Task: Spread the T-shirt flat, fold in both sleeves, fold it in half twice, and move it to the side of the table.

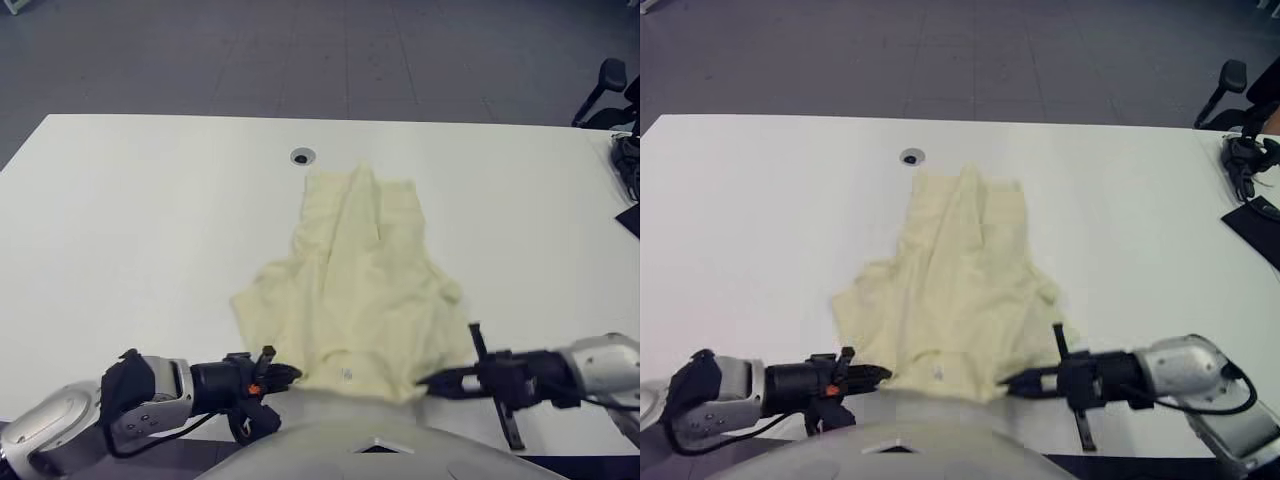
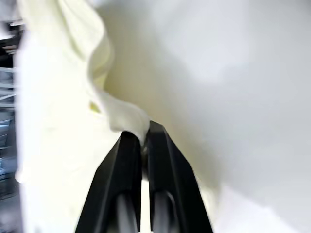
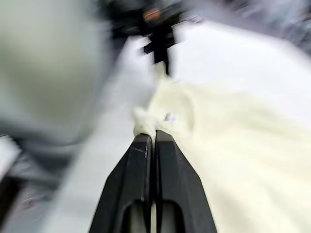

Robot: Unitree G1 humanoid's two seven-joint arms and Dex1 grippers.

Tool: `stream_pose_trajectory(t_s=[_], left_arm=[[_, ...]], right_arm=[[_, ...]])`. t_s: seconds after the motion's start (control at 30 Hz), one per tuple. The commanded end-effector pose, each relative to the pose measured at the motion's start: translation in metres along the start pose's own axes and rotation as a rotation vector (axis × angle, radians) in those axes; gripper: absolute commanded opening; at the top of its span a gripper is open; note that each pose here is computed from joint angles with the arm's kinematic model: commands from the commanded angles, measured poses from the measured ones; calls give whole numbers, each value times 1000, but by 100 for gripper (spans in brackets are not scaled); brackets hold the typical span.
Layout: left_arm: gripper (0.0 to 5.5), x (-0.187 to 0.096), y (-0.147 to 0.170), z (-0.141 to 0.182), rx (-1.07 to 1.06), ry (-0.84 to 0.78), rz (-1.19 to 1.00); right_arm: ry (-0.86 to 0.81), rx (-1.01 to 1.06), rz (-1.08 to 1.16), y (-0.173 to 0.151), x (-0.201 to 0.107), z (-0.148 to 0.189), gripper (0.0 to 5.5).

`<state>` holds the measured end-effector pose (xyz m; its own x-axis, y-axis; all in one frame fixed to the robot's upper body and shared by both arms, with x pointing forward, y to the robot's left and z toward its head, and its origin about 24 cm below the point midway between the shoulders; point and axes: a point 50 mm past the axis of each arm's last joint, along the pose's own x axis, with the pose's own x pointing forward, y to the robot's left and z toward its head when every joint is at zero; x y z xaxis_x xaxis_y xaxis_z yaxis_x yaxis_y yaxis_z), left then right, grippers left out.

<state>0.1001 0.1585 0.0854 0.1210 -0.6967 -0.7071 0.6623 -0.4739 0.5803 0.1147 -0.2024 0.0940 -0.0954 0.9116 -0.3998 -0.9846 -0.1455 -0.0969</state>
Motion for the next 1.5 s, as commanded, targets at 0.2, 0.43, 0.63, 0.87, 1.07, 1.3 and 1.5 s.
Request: stream_pose_trajectory(t_s=[0.2,0.43,0.63,0.87,1.07,1.3,1.5], left_arm=[[33,-3,3,18,-63,-59,-76],[148,-7,7,25,-175,-142,-102],[257,-24,9,24,-305,-216,-177],[380,-73,70,1,-444,-401,182],[485,-34,91,-50,-297,-101,444],[539,4,100,-102,-102,203,499],[539,13,104,-124,-96,251,545]], right_arm=[[28,50,4,-2,-2,6,101],[-42,67,-60,-8,-16,13,216],[-134,69,-132,-22,-31,24,320],[96,-153,-509,-75,-38,0,438],[330,-423,-724,-126,-36,-12,538],[600,-561,-581,-151,-27,-44,540],[782,-578,-558,-164,-43,-68,540]])
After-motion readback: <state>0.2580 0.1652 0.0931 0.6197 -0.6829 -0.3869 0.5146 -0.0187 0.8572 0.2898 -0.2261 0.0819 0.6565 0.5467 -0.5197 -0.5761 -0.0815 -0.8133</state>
